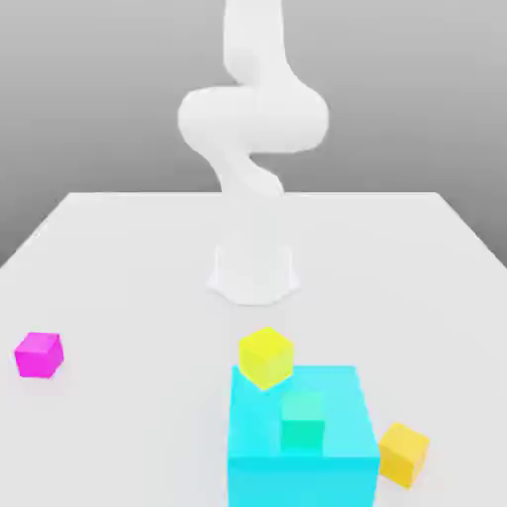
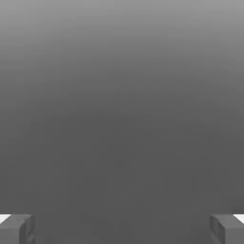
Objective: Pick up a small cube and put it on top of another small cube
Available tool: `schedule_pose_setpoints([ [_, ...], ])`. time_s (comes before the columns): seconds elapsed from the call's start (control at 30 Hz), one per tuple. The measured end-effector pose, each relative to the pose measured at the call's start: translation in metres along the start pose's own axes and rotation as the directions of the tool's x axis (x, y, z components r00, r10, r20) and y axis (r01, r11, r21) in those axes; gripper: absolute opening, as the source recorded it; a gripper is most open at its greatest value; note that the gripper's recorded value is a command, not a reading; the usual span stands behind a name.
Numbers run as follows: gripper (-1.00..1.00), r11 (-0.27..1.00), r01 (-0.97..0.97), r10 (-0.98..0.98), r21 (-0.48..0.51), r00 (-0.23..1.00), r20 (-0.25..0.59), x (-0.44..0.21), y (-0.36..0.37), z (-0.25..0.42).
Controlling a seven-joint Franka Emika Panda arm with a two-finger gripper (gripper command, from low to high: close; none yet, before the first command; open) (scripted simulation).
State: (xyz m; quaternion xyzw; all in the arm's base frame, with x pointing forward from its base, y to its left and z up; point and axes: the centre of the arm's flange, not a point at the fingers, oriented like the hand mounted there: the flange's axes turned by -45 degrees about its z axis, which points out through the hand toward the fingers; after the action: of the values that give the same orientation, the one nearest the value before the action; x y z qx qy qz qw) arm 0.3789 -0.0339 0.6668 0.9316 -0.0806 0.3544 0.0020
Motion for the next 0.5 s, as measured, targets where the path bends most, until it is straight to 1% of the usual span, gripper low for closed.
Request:
schedule_pose_setpoints([
  [0.1, 0.00, 0.982, -0.166, 0.174, -0.090, 0.982, 0.077, -0.011, 0.047, 0.066],
  [0.23, 0.00, 0.905, -0.366, 0.400, -0.216, 0.905, 0.142, -0.043, 0.116, 0.139],
  [0.37, 0.00, 0.769, -0.537, 0.613, -0.345, 0.772, 0.165, -0.095, 0.187, 0.197],
  [0.5, 0.00, 0.582, -0.666, 0.794, -0.466, 0.590, 0.148, -0.166, 0.252, 0.239],
])
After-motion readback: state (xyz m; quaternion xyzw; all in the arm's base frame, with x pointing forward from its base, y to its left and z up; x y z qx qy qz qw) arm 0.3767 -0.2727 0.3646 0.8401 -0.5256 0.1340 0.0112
